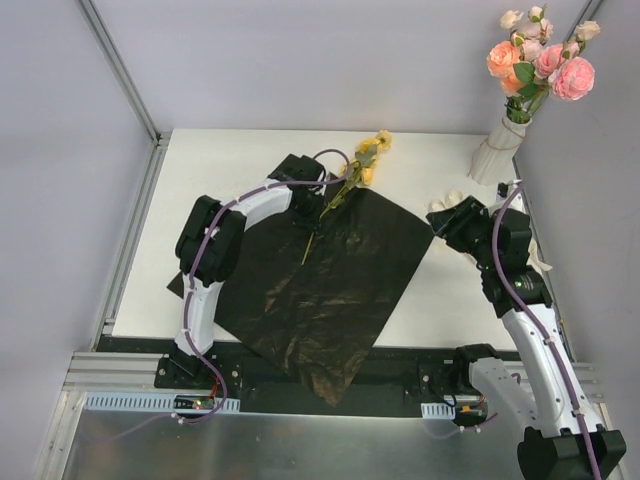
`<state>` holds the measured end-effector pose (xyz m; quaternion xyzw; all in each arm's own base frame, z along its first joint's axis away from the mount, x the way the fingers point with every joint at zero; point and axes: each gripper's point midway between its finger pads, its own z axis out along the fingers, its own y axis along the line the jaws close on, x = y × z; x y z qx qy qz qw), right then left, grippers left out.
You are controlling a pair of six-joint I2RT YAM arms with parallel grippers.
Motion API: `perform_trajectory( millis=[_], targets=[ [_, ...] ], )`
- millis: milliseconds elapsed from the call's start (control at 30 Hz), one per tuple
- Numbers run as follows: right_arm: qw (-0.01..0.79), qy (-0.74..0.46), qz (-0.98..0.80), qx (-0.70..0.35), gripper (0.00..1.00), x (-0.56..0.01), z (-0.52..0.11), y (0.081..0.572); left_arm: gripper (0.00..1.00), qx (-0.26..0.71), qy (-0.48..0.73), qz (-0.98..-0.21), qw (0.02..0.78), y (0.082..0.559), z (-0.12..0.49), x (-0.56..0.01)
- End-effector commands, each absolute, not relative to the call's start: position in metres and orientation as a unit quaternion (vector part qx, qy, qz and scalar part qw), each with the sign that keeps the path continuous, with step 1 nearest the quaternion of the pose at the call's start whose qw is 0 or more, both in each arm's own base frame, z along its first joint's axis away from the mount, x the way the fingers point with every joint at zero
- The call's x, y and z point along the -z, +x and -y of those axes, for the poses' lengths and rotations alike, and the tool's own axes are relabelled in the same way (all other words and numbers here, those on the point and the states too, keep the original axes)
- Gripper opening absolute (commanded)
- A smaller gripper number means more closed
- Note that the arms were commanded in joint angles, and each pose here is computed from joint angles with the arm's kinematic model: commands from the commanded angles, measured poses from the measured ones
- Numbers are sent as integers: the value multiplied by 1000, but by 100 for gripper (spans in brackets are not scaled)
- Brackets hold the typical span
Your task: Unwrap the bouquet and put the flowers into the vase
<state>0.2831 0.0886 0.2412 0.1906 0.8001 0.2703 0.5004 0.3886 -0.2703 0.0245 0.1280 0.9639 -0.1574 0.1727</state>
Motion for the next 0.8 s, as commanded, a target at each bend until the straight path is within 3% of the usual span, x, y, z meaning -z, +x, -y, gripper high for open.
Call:
perform_trajectory(
  millis=[0,300,400,767],
  targets=[
    [505,192,-778,-320,49,-258,-101,280,0,154,123,-955,222,392,267,-66],
    [471,227,-724,-449,56,-259,-135,293,0,252,108,-927,258,377,288,-142],
    [456,244,-709,-479,63,-257,-145,300,0,278,106,-916,268,365,288,-153],
    [420,220,-705,-528,65,-260,-213,317,0,381,110,-875,279,310,300,-191]
  ],
)
